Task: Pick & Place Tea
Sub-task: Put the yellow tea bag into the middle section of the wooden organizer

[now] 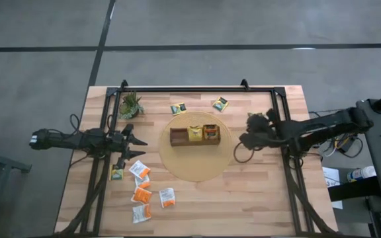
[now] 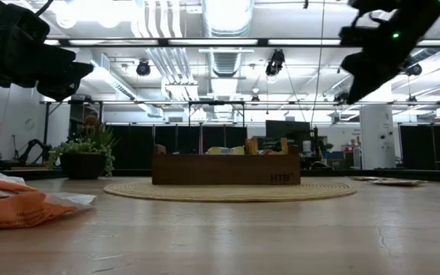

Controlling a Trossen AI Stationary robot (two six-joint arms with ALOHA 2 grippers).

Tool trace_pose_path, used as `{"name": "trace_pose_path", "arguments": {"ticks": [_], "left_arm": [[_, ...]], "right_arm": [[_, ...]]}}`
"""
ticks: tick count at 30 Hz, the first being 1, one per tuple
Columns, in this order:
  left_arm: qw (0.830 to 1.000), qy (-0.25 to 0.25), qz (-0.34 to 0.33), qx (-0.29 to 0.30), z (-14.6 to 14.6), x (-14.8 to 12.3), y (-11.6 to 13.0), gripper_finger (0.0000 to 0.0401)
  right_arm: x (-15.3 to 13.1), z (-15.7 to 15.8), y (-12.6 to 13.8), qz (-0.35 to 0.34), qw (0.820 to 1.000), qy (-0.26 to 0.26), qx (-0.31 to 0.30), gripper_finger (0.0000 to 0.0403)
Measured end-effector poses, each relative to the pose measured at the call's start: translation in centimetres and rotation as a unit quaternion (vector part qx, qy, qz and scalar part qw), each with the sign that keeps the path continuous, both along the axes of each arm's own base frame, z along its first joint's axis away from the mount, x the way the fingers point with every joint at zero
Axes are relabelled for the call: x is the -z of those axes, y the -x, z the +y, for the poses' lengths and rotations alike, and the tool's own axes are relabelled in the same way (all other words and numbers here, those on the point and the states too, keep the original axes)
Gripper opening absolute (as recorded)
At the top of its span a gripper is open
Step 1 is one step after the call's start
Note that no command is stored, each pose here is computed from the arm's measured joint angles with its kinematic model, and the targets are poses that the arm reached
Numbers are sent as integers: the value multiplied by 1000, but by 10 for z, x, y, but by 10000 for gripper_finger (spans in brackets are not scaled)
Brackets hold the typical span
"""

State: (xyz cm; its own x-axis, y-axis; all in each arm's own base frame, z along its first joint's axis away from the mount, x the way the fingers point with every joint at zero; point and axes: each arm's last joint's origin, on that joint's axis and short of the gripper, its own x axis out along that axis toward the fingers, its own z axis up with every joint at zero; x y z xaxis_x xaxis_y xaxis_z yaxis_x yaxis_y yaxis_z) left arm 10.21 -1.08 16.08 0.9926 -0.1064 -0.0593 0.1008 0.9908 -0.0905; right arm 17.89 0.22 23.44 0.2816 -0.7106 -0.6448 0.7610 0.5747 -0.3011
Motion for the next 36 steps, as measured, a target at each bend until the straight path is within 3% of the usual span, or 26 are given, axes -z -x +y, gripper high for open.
{"name": "trace_pose_path", "arguments": {"ticks": [5, 8, 21, 36], "left_arm": [[1000, 0, 0, 0, 0, 0, 0, 167], [1000, 0, 0, 0, 0, 0, 0, 167], [1000, 0, 0, 0, 0, 0, 0, 167], [1000, 0, 0, 0, 0, 0, 0, 167]], "right_arm": [[4, 2, 22, -52, 991, -119, 8, 122], [12, 2, 31, -57, 986, -156, 12, 126], [34, 3, 34, -6, 983, -184, 10, 147], [45, 3, 35, 8, 981, -191, 24, 219]]}}
